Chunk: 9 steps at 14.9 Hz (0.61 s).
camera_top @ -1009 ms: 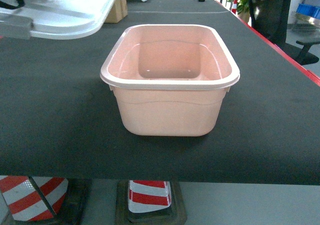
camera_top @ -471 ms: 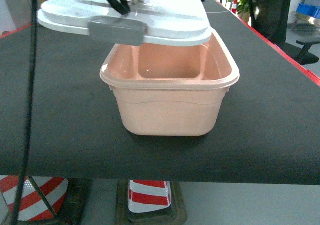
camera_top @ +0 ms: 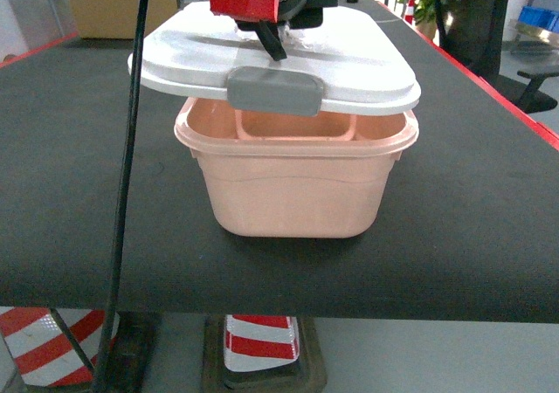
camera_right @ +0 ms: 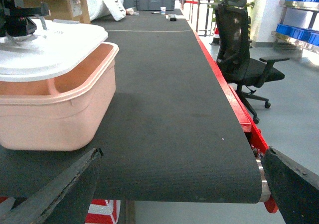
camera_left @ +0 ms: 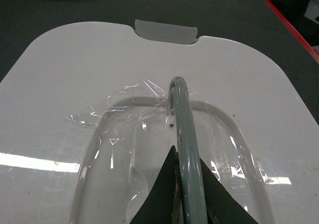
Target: Pick capacitor and pack into box
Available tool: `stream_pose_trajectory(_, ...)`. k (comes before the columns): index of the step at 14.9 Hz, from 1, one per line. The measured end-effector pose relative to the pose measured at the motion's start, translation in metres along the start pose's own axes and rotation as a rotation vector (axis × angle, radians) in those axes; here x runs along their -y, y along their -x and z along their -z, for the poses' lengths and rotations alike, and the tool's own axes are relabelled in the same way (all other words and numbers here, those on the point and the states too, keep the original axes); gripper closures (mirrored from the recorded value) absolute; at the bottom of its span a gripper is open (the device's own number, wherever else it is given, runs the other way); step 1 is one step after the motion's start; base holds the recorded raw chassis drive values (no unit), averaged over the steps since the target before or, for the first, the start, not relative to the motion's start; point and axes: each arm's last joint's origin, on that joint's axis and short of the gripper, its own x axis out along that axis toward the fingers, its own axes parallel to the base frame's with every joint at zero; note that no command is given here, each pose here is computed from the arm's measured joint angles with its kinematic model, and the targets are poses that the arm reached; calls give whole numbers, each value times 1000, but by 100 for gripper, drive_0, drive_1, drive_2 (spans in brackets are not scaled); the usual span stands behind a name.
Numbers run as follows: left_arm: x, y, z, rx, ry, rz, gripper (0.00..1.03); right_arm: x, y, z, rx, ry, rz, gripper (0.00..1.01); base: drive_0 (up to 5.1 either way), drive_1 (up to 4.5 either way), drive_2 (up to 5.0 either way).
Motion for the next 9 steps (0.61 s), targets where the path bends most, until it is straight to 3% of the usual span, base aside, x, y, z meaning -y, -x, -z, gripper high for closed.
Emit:
stream_pose_trajectory(4, 4, -6, 13, -49, 32, 18, 101, 0, 0, 0, 0, 0, 0, 3, 0, 0, 0)
stream_pose_trajectory(9, 7, -9, 21, -69, 45, 26, 101, 0, 0, 0, 0, 0, 0, 3, 0, 0, 0)
